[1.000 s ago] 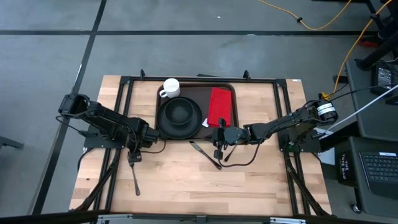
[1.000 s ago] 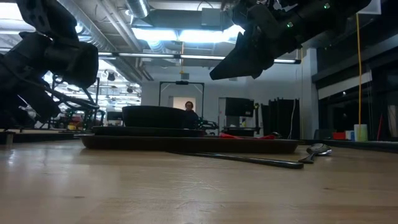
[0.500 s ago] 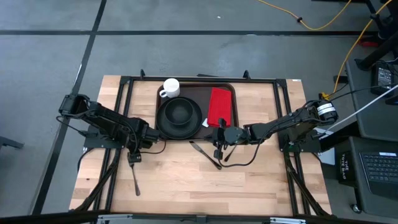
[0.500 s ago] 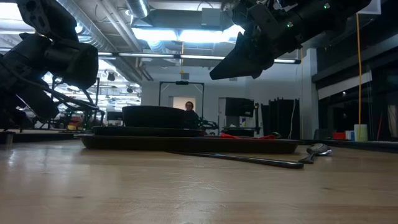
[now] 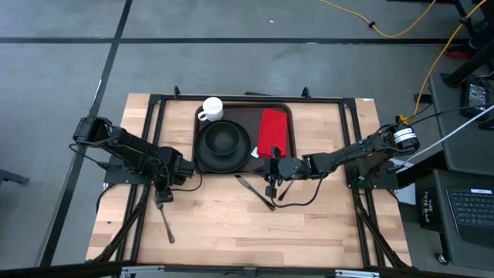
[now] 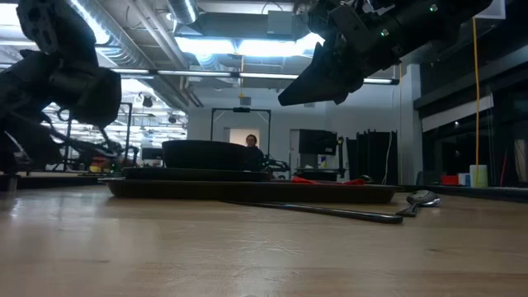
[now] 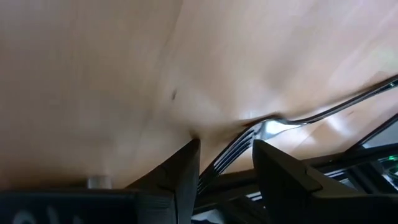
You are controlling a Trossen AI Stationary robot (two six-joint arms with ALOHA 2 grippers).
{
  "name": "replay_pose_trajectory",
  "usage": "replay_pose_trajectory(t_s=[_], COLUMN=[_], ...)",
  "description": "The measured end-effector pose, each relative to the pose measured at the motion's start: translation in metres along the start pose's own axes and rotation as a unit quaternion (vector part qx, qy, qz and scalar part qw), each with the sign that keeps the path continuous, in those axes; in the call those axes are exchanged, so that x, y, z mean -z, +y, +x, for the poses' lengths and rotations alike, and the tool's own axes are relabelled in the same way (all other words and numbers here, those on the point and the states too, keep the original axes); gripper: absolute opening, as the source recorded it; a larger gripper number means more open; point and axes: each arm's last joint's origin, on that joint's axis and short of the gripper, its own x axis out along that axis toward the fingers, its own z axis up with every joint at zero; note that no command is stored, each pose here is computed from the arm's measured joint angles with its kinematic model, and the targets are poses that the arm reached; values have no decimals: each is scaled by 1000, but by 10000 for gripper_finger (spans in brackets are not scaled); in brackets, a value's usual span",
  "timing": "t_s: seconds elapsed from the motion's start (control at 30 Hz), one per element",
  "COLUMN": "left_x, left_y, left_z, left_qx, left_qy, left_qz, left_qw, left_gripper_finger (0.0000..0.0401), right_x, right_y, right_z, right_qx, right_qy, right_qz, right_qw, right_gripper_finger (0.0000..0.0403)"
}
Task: Set up tray
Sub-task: Put the black fork on top of the red table napkin on the brown serving tray
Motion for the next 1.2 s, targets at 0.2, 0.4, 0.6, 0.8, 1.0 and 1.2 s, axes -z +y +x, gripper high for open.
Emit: replay_pose_trajectory(t_s=[0.2,0.4,0.6,0.8,1.0,1.2], left_x=[2,2,2,2,3,3], left_y=[3,3,3,3,4,3], left_z=[3,3,3,3,3,3], left_qx=[-2,-5,-6,-6,-9,0], left_qy=[7,6,6,6,6,10], left_qz=[-25,-25,-23,-21,-13,-2], left_qw=[1000,1000,1000,1000,1000,1000], left_gripper_finger=[143,143,143,140,105,58], right_x=[0,0,0,0,0,0], right_y=[0,0,0,0,0,0], right_z=[0,0,0,0,0,0], right_qx=[0,0,0,0,0,0], right_qy=[0,0,0,0,0,0], right_qz=[1,1,1,1,2,2], right_qw=[1000,1000,1000,1000,1000,1000], right_gripper_finger=[32,32,32,32,32,32])
